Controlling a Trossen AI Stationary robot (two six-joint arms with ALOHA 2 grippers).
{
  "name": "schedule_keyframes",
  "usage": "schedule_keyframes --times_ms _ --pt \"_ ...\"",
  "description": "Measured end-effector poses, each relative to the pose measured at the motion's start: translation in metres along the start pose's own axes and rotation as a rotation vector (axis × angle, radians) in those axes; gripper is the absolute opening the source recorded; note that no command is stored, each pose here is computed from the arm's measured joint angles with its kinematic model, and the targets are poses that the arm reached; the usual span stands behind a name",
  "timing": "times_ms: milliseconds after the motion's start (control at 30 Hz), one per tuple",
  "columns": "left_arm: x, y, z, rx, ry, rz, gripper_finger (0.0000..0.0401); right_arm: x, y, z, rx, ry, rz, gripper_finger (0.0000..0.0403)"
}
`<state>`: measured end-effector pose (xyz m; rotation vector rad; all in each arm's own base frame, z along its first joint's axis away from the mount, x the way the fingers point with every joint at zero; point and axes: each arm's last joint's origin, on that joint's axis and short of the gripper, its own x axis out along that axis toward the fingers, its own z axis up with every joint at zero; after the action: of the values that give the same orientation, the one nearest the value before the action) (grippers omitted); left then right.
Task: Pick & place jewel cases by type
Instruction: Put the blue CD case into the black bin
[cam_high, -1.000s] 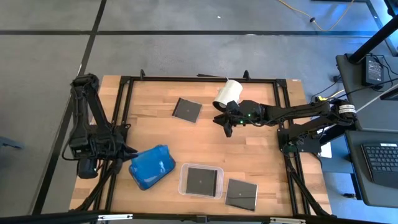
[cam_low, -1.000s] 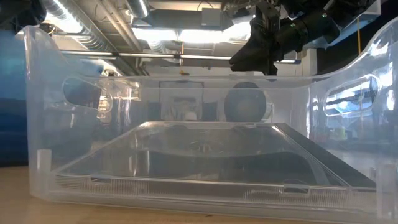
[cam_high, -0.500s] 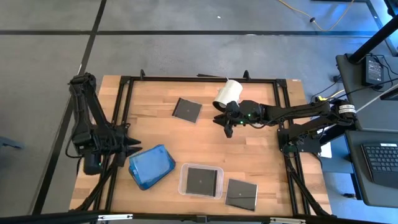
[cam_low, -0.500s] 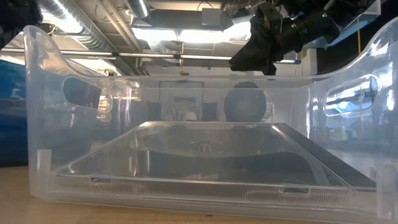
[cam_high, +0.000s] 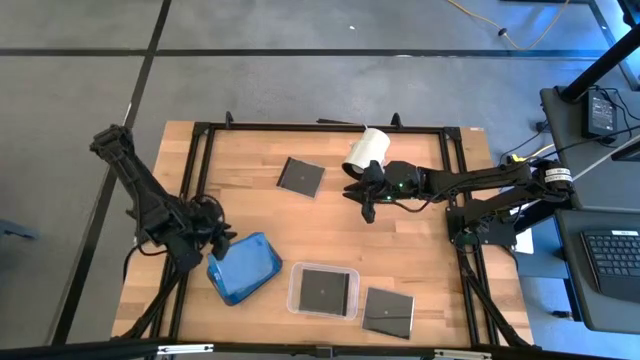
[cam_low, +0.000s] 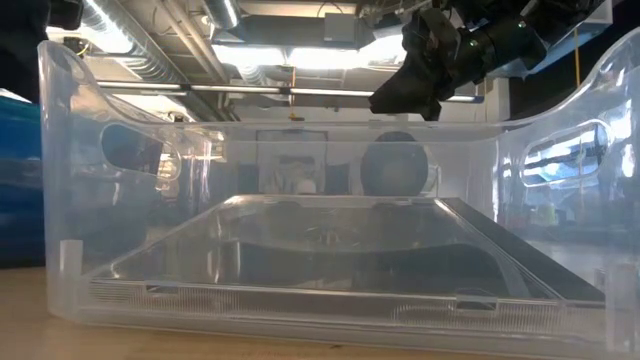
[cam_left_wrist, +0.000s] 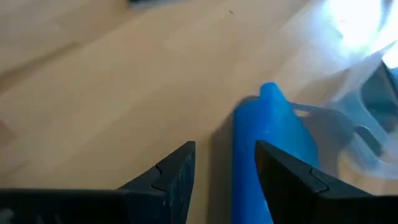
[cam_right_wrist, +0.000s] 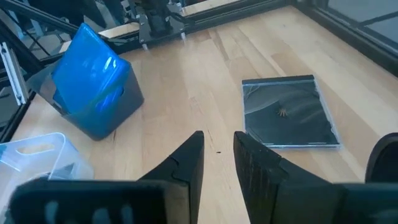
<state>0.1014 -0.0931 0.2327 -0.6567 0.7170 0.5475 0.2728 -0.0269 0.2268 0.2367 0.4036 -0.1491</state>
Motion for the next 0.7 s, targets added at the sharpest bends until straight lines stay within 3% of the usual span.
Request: schedule_keyframes --times_ms 133,433,700 --pt "0.003 -0.007 -0.002 0.012 0.081 -0.032 0.0164 0.0 0.0 0.0 -0.023 0.004 -0.001 0.0091" --pt "0.004 0.001 -0.002 -0.037 0.094 0.053 0.0164 0.0 0.0 -0.001 -0.045 0.008 -0.002 0.0091" --pt "0.009 -0.006 -0.017 -0.051 0.326 0.111 0.0162 0.007 -0.001 -0.007 -0.044 0.04 -0.008 0.0091"
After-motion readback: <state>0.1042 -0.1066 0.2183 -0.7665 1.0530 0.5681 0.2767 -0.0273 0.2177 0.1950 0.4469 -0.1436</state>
